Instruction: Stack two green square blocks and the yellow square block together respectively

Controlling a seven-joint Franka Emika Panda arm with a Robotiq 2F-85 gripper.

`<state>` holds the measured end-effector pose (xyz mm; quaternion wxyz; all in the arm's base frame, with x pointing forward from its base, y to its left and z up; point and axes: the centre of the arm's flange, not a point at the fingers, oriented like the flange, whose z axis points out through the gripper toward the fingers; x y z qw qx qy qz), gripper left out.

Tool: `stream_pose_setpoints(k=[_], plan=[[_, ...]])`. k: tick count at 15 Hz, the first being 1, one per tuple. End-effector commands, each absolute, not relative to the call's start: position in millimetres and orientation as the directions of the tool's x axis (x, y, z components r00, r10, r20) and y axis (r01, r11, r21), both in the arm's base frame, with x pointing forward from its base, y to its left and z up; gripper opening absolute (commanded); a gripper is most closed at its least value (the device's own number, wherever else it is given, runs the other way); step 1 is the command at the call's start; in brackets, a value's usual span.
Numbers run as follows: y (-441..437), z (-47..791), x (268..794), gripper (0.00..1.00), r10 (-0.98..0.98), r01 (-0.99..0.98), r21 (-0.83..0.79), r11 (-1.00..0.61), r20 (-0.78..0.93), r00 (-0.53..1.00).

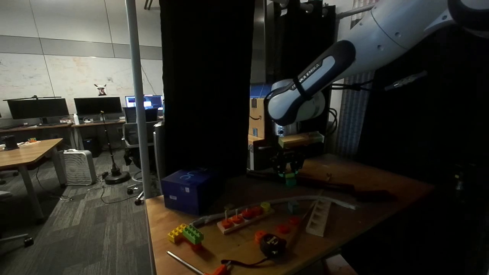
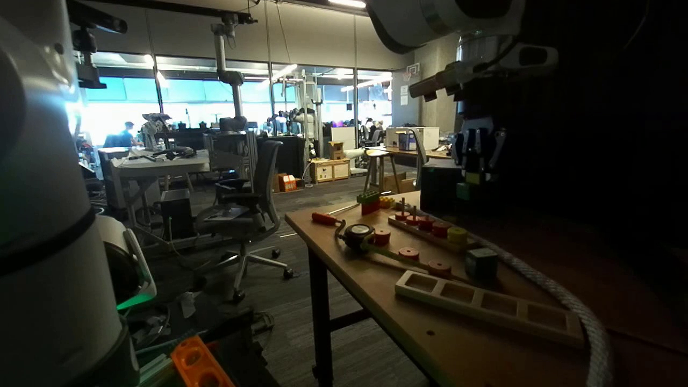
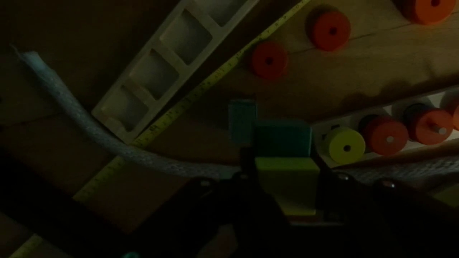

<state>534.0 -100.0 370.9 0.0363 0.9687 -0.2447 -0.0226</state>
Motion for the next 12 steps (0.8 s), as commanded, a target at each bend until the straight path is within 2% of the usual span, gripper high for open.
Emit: stream_pose_setpoints(k=[1,12], plan=[[-107.6,369.0,505.3,0.22,-0.487,-0.486,0.051,-0.872,-0.007,0.873],[-125.3,325.9,506.5,0.22,-0.489,-0.490,0.006,-0.872,-0.051,0.871]])
